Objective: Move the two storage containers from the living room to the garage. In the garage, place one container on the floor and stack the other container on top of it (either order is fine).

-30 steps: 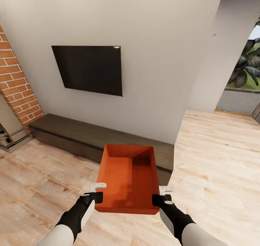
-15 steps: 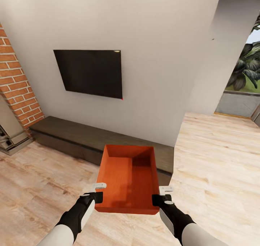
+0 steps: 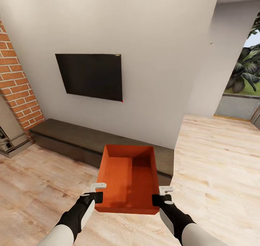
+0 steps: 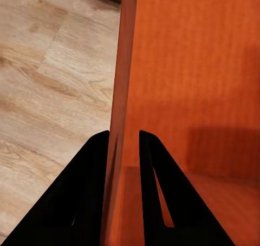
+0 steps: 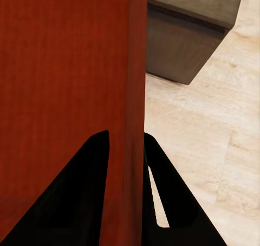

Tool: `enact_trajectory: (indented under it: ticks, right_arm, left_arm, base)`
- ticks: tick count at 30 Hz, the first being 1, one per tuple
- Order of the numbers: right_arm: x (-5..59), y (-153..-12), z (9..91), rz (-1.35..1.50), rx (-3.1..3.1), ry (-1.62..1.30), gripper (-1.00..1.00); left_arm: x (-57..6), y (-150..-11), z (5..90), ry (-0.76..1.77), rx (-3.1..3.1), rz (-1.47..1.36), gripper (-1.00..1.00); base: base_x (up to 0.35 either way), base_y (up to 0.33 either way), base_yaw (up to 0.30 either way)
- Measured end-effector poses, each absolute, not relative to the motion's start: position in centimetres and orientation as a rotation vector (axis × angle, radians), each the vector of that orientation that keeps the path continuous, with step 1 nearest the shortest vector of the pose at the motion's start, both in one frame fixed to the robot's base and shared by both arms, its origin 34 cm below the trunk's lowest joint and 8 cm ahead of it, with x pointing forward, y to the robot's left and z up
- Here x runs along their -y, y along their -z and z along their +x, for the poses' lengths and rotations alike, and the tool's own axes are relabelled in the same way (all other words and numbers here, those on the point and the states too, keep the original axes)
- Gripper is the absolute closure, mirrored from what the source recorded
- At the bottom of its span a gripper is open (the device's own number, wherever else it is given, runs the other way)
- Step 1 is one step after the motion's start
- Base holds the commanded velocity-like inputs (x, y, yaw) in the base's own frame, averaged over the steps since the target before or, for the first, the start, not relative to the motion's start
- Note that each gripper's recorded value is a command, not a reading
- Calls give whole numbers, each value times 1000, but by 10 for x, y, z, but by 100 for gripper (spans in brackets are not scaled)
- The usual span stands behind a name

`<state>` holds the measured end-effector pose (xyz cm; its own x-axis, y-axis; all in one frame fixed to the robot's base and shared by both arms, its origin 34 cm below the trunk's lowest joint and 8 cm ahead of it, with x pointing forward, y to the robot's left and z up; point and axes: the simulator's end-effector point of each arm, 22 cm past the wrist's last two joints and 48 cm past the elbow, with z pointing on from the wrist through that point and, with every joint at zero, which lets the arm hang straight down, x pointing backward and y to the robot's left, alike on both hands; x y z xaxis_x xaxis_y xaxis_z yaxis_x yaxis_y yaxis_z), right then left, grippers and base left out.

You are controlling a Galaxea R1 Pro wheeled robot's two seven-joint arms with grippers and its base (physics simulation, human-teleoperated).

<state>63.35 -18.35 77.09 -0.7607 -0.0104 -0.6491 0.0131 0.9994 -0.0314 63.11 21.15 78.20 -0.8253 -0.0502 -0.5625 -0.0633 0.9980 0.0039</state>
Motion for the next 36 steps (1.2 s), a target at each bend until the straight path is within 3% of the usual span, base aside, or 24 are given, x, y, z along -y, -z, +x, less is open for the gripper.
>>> enact_trajectory:
  ticks: [36]
  right_arm:
    - [184,-800,645,4,-2381,43,100]
  left_arm:
    - [-211,-810,642,-27,-2489,-78,100]
  base:
    - [0,0,0]
